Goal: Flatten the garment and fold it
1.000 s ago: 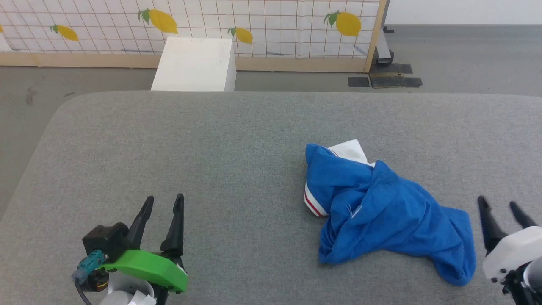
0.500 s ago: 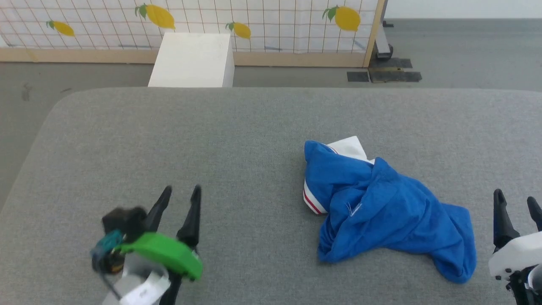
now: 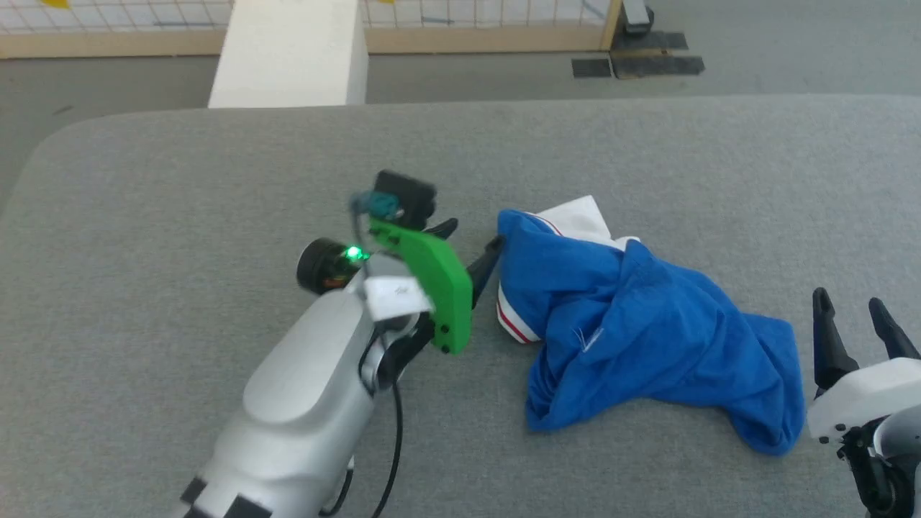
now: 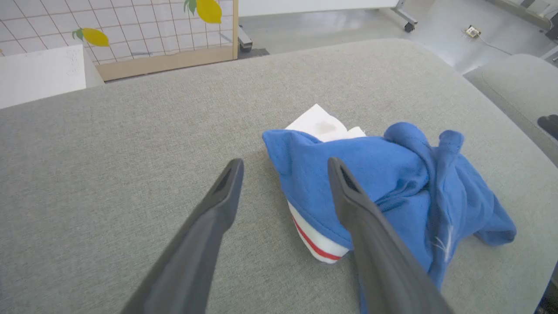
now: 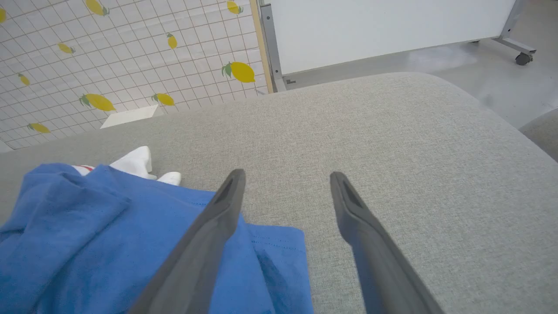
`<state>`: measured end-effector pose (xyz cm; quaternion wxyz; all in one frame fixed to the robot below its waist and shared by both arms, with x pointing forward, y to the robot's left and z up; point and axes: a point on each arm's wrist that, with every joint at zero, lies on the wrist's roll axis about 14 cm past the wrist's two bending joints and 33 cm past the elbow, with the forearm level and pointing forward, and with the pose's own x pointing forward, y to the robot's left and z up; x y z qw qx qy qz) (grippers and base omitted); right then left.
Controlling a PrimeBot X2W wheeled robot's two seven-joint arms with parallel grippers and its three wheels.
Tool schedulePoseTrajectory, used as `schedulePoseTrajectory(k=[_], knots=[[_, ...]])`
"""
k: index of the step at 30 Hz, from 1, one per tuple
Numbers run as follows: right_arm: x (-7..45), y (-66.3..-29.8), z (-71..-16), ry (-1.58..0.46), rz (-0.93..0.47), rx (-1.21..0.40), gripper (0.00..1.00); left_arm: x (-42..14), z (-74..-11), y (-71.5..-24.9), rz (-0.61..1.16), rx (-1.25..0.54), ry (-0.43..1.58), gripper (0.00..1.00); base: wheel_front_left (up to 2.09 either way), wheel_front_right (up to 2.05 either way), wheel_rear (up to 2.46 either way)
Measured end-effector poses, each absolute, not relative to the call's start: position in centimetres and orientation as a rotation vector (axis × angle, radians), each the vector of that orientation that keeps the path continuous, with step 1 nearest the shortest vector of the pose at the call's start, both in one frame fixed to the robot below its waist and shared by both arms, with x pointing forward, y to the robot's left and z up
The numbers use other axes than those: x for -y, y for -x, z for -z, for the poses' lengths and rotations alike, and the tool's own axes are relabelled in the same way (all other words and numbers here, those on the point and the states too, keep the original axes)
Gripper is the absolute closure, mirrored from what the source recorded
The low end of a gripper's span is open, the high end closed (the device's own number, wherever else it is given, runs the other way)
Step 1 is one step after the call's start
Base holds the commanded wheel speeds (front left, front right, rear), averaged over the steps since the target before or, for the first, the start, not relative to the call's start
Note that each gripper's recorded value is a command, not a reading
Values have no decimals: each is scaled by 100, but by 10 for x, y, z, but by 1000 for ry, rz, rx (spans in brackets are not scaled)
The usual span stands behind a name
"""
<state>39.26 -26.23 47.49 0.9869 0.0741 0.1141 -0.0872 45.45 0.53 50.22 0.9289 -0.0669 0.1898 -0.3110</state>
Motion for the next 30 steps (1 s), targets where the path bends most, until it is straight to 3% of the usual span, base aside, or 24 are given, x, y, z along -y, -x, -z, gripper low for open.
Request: schedulePoseTrajectory(k=[9, 15, 16, 17, 18, 19, 30], knots=[[282, -381, -456, -148, 240, -276, 0, 29, -448, -455, 755, -770, -88, 0, 0, 0, 0], [297, -370, -447, -144, 290, -302, 0, 42, -421, -439, 814, -933, -148, 0, 0, 0, 0], [298, -369, -446, -144, 294, -305, 0, 44, -420, -438, 822, -943, -145, 5, 0, 0, 0], [299, -368, -445, -143, 299, -309, 0, 46, -419, -436, 832, -950, -133, 55, 0, 0, 0], [300, -367, -444, -142, 302, -308, 0, 49, -419, -435, 844, -952, -130, 82, 0, 0, 0], [300, -367, -443, -143, 303, -308, 0, 50, -419, -433, 853, -951, -127, 100, 0, 0, 0], [284, -380, -444, -145, 253, -301, 0, 59, -448, -428, 903, -834, -33, 100, 0, 0, 0]])
